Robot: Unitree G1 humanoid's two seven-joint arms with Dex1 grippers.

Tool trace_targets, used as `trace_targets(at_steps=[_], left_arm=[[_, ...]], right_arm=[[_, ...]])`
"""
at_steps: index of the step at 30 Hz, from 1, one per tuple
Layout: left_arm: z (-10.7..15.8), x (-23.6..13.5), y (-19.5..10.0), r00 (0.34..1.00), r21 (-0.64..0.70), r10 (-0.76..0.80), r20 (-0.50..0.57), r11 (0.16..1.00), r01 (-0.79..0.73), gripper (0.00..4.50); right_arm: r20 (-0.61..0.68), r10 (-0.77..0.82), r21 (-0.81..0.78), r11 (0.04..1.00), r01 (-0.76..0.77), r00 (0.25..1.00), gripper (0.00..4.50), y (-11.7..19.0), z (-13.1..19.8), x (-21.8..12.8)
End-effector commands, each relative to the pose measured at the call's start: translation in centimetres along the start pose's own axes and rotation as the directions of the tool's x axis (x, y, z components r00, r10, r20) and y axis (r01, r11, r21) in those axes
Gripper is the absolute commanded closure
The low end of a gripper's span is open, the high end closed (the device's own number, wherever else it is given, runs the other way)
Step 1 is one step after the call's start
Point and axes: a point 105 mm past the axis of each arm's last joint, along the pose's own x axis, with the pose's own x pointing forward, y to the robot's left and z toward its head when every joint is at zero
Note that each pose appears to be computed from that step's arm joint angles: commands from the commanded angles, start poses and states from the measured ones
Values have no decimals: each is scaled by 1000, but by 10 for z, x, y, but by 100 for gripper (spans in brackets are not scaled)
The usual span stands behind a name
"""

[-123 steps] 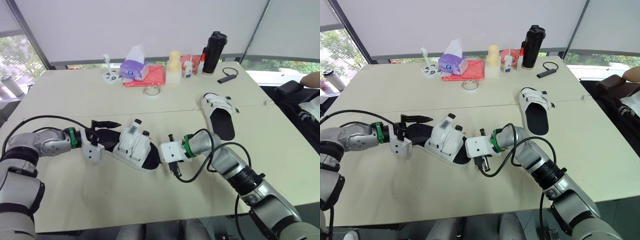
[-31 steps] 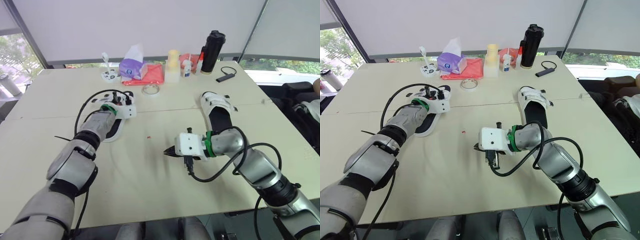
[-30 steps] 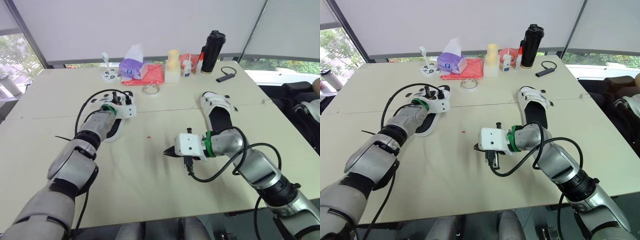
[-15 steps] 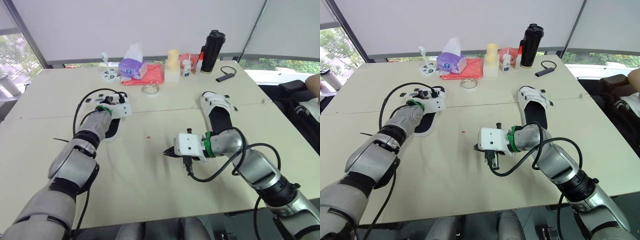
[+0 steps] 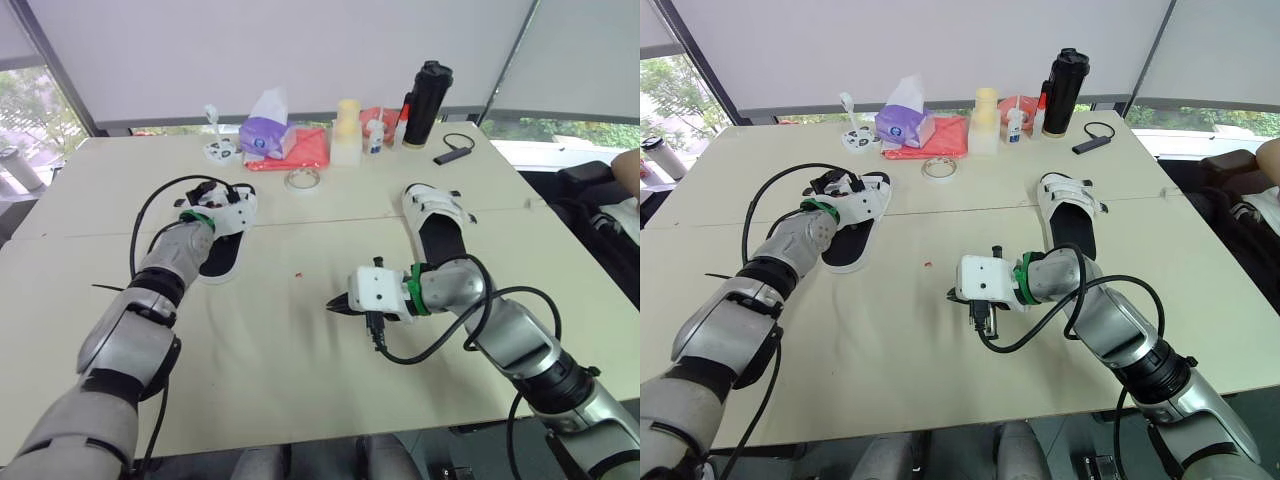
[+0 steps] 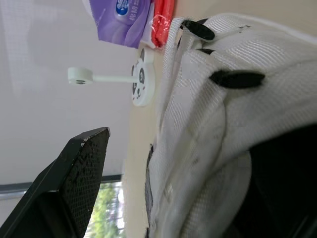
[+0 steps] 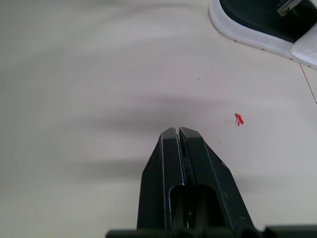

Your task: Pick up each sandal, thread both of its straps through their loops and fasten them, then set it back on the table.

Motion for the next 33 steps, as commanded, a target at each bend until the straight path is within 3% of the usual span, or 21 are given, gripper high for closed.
trace_targets(at_steps=[1, 3, 7, 12, 17, 24, 28, 33], left_arm=[[-1, -11, -19, 992, -65, -117, 50, 991, 120, 7], [3, -17, -19, 986, -78, -139, 89, 986, 146, 7], [19, -39, -32, 943, -276, -254, 216, 910, 309, 7], [28, -72, -40, 892, -331, -338, 299, 840, 430, 7], [38, -106, -45, 826, -441, -389, 409, 708, 552, 7], [55, -142, -35, 730, -470, -391, 560, 576, 669, 7], [66, -170, -13, 655, -493, -328, 681, 456, 741, 7], [68, -192, 0, 589, -477, -312, 745, 368, 798, 7]], right_arm=[[28, -9, -41, 999, 10, 1000, 450, -3, 9, -3], [27, -8, -44, 999, 9, 1000, 450, -3, 8, -3], [25, -6, -49, 999, 7, 1000, 450, -5, 8, -3], [34, -39, -48, 998, 40, 999, 450, -12, 8, -5], [23, -79, -26, 997, 79, 997, 450, -21, 3, -15], [2, -125, 18, 992, 125, 992, 450, -26, -4, -32], [6, -190, 93, 978, 188, 982, 450, -32, -5, -60], [-7, -234, 157, 960, 232, 972, 450, -31, -8, -83]])
